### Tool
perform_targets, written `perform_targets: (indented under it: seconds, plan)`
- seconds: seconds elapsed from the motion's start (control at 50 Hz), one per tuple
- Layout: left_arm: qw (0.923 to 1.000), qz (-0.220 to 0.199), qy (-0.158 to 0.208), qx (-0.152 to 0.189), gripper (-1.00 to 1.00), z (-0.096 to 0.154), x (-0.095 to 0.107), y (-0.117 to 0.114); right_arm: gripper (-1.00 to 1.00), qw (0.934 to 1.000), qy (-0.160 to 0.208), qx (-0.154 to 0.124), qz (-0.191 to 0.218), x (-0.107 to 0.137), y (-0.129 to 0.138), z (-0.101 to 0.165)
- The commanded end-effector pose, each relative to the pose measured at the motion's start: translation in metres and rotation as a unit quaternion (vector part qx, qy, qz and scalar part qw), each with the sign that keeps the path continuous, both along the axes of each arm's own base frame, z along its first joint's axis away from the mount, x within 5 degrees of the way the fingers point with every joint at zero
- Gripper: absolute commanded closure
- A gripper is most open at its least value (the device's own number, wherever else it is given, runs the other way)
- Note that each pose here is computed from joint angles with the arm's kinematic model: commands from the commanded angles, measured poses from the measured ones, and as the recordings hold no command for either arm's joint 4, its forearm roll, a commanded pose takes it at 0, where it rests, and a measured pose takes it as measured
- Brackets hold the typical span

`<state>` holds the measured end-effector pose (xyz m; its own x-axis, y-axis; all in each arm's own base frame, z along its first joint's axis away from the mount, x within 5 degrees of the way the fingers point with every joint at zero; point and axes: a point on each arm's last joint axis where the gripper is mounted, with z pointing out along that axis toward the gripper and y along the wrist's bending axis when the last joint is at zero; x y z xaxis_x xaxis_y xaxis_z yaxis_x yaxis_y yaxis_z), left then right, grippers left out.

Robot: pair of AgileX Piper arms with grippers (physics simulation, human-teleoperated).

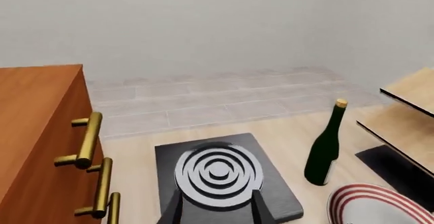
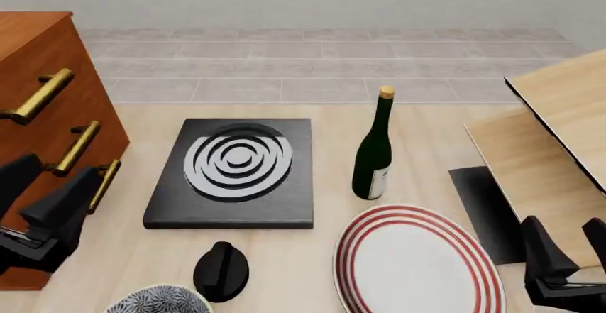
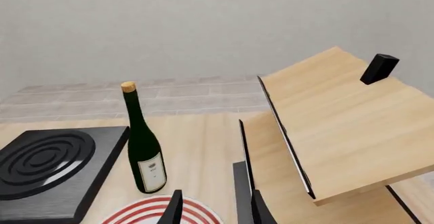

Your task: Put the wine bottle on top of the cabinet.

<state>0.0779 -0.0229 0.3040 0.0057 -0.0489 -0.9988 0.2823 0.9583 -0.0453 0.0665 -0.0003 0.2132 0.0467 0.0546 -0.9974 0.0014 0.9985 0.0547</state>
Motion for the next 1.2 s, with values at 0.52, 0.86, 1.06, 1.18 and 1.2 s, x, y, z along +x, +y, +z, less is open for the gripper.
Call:
perform_targets:
  seconds: [0.52,0.86,1.06,1.18,1.2]
  plan:
    - [0.9879,-0.147,0.044,0.023,-1.00,0.048,0.066,-0.071,-1.00,1.0000,0.000,0.000,0.000,0.001,0.000,0.000]
    - [0.9783,-0.196,0.064,0.026,-1.00,0.057,0.093,-0.115,-1.00,1.0000,-0.001,-0.001,0.000,0.001,0.000,0.000]
    - [0.9743,-0.213,0.069,0.030,-1.00,0.062,0.104,-0.135,-1.00,1.0000,0.000,-0.001,0.000,0.001,0.000,0.000]
    - [0.9737,-0.215,0.071,0.027,-1.00,0.066,0.108,-0.140,-1.00,1.0000,-0.001,-0.001,0.000,0.000,0.000,0.000]
    - [0.9737,-0.214,0.072,0.026,-1.00,0.066,0.109,-0.141,-1.00,1.0000,-0.001,-0.001,0.000,0.000,0.000,0.000]
